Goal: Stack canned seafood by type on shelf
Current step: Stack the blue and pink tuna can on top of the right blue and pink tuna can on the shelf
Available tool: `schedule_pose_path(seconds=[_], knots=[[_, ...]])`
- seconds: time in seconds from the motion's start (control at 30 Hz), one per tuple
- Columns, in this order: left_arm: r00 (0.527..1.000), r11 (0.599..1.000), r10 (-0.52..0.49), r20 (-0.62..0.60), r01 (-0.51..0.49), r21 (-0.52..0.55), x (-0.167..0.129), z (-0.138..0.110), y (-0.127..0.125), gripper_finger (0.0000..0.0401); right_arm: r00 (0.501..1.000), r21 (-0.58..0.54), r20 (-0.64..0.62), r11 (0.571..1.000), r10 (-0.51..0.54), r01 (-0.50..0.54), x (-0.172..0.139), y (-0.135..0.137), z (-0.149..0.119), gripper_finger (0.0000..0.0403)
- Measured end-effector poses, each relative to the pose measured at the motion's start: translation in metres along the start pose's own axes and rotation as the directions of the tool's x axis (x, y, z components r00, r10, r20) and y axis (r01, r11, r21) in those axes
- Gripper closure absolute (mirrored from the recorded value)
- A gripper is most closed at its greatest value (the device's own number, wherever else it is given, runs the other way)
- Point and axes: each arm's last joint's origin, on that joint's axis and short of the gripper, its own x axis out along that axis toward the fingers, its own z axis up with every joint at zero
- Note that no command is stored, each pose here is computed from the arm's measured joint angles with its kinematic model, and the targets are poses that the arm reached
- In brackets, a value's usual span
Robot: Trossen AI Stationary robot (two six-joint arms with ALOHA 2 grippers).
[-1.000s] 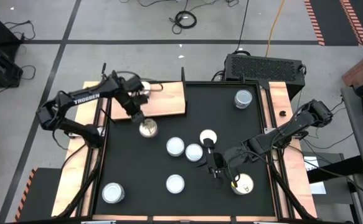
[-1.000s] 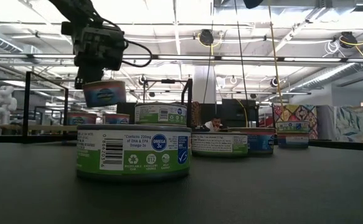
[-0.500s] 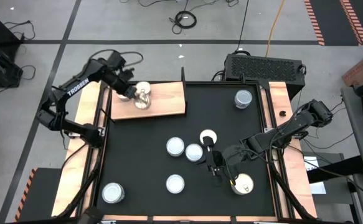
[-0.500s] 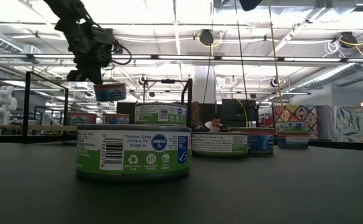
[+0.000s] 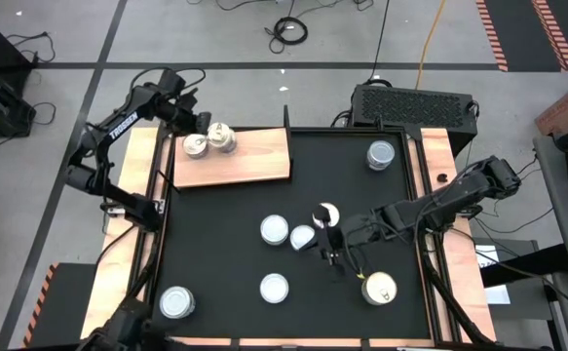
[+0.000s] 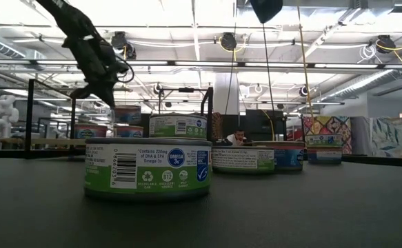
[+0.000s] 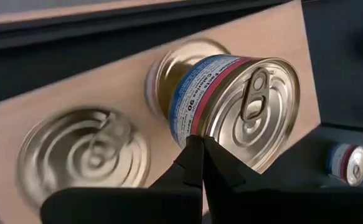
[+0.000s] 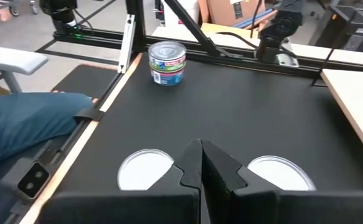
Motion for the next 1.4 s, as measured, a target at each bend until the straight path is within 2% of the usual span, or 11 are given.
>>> schedule_pose_path(seconds=[0.33,0.67,1.03,1.4], knots=[[1.000,0.999,-0.028,0.002,0.028,-0.023,0.015,0.016,0.006,0.0401,1.000,-0.011,-0.006,0.999,0.031,-0.031,0.001,-0.013,0.000,0.0403],[0.999,0.998,-0.032,-0.038,0.029,-0.061,0.012,0.015,0.015,0.0401,1.000,-0.015,-0.017,1.000,0.005,-0.005,0.002,-0.023,-0.001,0.0403],[0.999,0.998,-0.024,-0.027,0.022,-0.053,0.011,0.016,0.017,0.0400,0.999,-0.006,-0.023,0.999,0.043,-0.043,0.002,-0.025,-0.001,0.0403],[0.999,0.999,-0.021,-0.025,0.020,-0.044,0.011,0.016,0.017,0.0343,0.999,-0.009,-0.023,0.999,0.043,-0.043,0.002,-0.025,-0.001,0.0403]])
